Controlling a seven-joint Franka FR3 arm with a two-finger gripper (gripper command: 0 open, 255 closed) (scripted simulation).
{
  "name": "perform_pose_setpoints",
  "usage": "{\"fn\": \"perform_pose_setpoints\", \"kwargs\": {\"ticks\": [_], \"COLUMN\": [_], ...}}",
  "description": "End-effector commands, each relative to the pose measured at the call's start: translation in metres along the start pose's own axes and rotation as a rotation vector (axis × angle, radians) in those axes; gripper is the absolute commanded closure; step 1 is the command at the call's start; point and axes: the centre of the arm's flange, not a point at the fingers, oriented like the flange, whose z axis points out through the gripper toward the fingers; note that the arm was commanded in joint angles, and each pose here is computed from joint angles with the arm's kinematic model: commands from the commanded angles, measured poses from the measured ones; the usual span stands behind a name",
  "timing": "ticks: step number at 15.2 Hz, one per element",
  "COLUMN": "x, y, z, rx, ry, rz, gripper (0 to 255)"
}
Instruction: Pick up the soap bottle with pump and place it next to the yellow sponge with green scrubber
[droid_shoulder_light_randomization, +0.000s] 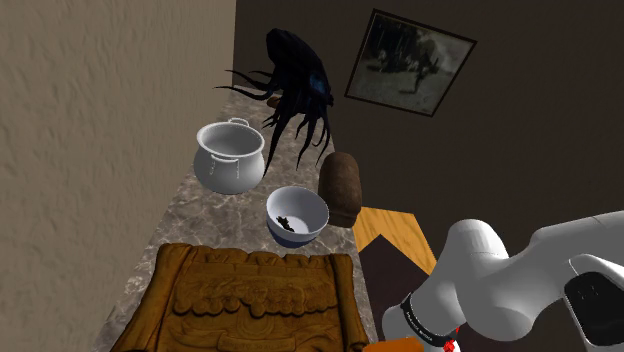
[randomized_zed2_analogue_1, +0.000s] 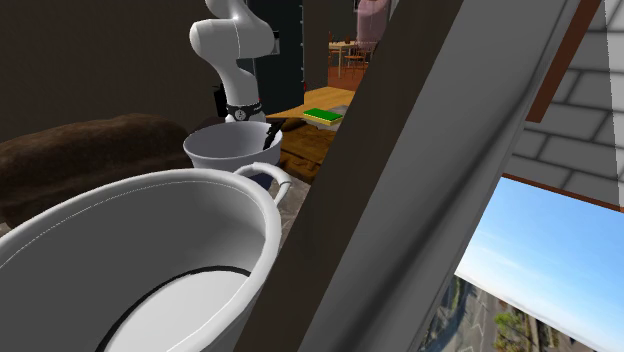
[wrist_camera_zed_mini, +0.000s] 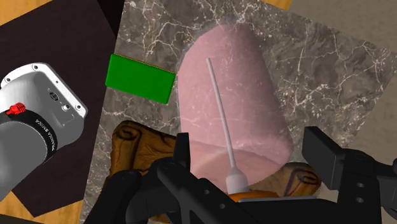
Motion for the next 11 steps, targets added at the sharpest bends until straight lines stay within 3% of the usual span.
{"fn": "perform_pose_setpoints", "kwargs": {"ticks": [1,11], "x": [-0.007,-0.008], "y": [0.001,0.002], "z": [0.008,0.061], "rx": [0.000,0.000], "ry": [0.000,0.000], "rz": [0.002,0.002], "gripper": [255,255]}}
